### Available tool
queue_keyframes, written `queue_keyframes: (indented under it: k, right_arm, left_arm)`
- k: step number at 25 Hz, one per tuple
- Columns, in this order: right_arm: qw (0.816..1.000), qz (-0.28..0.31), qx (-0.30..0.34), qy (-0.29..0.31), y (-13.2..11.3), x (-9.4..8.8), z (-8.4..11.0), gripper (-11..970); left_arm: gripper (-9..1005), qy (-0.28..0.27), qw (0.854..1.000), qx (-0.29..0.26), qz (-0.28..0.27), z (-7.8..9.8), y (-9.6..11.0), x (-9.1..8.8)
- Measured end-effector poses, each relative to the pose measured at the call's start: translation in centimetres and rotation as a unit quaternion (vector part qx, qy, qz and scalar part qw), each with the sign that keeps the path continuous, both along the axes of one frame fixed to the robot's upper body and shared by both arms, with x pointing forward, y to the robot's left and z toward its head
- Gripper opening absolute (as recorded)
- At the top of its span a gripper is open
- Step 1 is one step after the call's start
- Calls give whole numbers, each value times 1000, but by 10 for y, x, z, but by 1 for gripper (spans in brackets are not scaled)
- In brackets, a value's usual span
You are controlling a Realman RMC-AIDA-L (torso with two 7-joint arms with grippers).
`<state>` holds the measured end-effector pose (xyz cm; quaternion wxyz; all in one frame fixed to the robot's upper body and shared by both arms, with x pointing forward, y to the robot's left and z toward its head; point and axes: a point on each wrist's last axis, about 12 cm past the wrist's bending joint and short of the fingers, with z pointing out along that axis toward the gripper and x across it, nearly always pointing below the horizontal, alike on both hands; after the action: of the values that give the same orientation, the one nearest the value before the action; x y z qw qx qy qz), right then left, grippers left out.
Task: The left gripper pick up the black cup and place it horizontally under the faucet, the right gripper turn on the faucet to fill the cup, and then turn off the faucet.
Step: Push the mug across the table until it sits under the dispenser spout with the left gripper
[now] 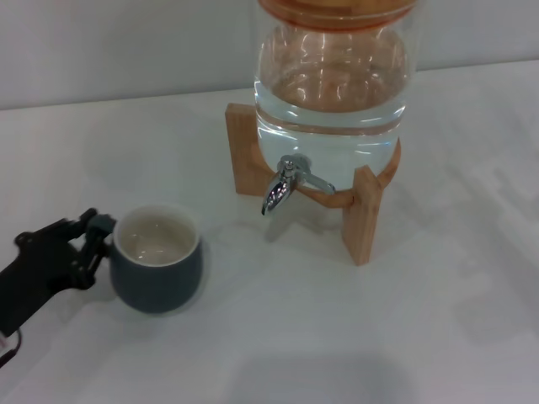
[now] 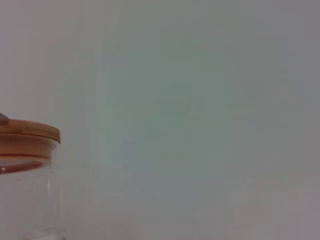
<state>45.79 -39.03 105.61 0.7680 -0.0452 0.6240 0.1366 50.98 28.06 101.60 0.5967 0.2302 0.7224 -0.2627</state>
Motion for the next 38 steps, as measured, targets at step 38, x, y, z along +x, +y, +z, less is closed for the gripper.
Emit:
queue_keyframes:
  k: [38]
  right_arm:
    - [1000, 28, 1, -6, 9, 3, 2, 868]
  left_arm:
    - [160, 31, 993, 42, -102, 8, -92, 46]
